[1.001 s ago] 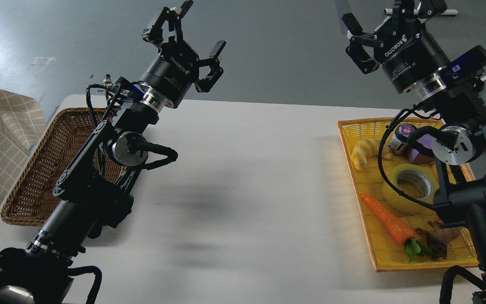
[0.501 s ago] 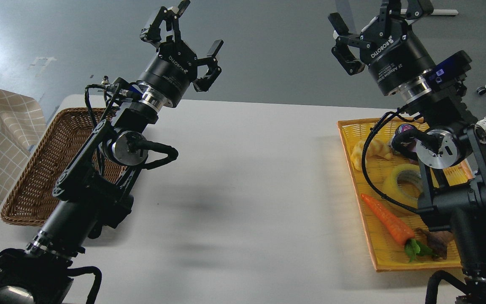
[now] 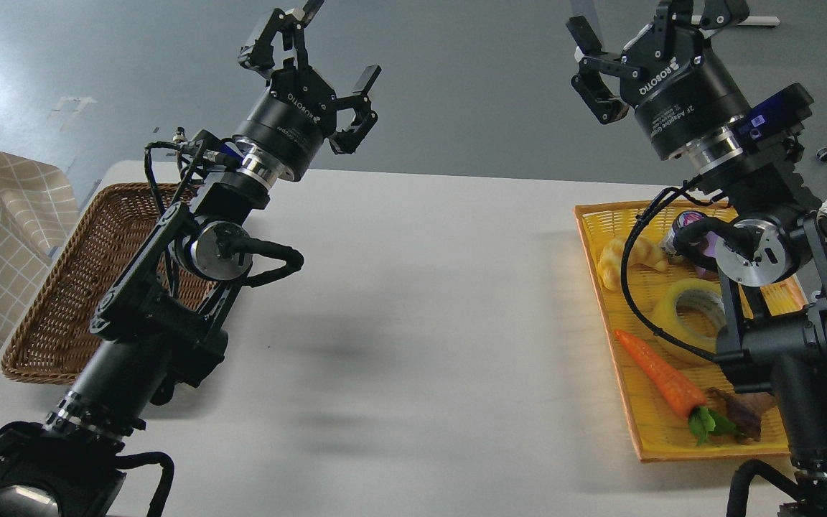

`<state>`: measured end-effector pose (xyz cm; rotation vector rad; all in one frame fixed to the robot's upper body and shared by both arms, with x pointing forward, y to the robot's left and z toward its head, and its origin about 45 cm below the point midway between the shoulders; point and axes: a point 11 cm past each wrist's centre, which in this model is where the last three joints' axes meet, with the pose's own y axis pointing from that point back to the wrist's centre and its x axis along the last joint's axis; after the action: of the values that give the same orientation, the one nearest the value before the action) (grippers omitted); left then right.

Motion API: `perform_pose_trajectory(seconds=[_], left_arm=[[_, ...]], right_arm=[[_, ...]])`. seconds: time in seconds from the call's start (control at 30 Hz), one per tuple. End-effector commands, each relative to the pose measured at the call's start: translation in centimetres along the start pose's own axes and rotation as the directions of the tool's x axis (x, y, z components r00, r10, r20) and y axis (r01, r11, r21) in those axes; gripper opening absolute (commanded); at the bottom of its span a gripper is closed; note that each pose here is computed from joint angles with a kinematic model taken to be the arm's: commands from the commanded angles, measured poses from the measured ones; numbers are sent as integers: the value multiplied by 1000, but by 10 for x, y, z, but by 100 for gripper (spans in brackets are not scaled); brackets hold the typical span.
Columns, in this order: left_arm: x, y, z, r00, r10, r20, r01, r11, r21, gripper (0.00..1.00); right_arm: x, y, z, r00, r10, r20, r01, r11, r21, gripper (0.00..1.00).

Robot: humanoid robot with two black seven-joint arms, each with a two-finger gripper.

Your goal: Place and transfer tape with both arms

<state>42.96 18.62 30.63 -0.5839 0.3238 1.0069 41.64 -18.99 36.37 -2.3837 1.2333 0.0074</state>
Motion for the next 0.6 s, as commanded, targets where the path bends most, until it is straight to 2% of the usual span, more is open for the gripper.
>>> perform_pose_trajectory(seconds=[0.0,0.57], left_arm=[[1,2,-2,1000,5,-4,-5,1000,2,98],[2,2,-2,1000,9,-3,-9,1000,1,98]], right_arm=[[0,1,1,1000,-1,2,1,1000,-2,100],[-2,2,0,1000,-17,2,17,1000,1,100]])
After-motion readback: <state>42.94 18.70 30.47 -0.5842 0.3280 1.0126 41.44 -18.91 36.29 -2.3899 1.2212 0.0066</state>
